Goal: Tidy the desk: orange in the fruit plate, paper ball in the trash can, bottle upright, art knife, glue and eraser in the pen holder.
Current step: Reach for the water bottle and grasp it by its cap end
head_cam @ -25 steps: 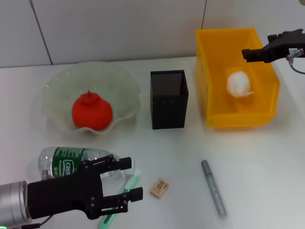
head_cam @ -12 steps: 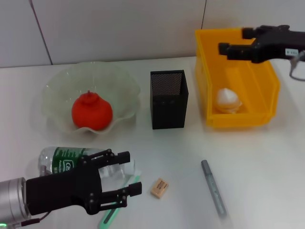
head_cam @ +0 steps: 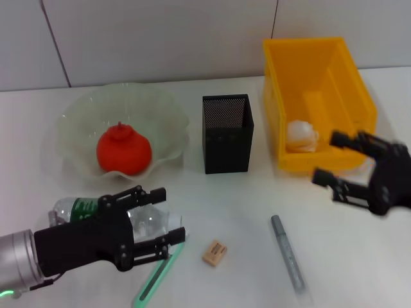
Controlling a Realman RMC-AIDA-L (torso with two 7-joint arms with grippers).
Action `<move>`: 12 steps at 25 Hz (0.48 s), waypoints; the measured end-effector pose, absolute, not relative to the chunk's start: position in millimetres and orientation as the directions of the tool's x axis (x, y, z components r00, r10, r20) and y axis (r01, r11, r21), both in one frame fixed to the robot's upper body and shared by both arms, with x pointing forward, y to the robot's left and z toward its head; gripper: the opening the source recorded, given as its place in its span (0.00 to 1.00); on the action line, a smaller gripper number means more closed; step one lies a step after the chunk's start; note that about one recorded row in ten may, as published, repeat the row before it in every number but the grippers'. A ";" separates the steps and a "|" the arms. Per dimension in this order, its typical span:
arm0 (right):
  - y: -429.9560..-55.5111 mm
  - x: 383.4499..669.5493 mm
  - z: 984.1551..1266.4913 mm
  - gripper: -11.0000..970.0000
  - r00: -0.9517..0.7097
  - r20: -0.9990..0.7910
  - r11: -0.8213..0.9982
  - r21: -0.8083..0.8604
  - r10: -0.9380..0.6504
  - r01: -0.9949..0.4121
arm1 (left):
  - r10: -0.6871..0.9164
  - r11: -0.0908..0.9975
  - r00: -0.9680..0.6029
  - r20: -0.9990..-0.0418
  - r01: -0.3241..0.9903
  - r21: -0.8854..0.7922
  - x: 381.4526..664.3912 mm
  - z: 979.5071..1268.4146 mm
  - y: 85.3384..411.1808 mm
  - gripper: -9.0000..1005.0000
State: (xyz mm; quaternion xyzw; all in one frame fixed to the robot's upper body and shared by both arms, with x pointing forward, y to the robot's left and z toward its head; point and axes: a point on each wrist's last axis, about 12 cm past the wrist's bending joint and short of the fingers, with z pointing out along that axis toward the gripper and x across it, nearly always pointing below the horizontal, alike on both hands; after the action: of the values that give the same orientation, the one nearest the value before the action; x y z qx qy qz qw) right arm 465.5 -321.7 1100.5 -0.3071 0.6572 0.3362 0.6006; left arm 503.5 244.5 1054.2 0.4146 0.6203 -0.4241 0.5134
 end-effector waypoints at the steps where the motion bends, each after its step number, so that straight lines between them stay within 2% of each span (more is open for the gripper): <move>1: -325.3 458.5 1088.4 0.84 -0.086 -0.996 0.598 0.086 0.028 -0.797 | 0.085 0.300 -0.125 -0.989 0.949 -0.094 504.6 1053.9 244.2 0.78; 2: -329.4 446.3 1067.5 0.84 -0.086 -0.993 0.627 0.118 0.082 -0.770 | 0.096 0.294 -0.114 -0.989 0.952 -0.082 507.3 1055.3 242.7 0.78; 3: -329.4 446.3 1067.5 0.84 -0.086 -0.993 0.627 0.118 0.082 -0.770 | 0.096 0.294 -0.114 -0.989 0.952 -0.082 507.3 1055.3 242.7 0.78; 4: -329.7 436.4 1052.2 0.84 -0.089 -0.989 0.649 0.142 0.114 -0.747 | 0.108 0.282 -0.105 -0.989 0.957 -0.070 509.4 1056.9 241.3 0.78; 10: -325.2 426.6 1041.0 0.84 -0.081 -0.991 0.660 0.133 0.108 -0.739 | 0.254 0.188 -0.054 -0.966 0.982 -0.005 535.4 1086.2 229.9 0.78; 12: -323.8 425.9 1041.0 0.84 -0.081 -0.990 0.658 0.136 0.114 -0.741 | 0.373 0.163 -0.047 -0.926 0.987 0.015 548.6 1107.0 221.4 0.78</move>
State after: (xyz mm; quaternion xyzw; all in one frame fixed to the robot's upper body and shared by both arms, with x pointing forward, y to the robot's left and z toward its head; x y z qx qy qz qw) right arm 425.9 -323.8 1041.0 -0.2398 0.6533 0.3369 0.6342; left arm 548.6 221.4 1107.0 0.5399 0.6297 -0.3565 0.4300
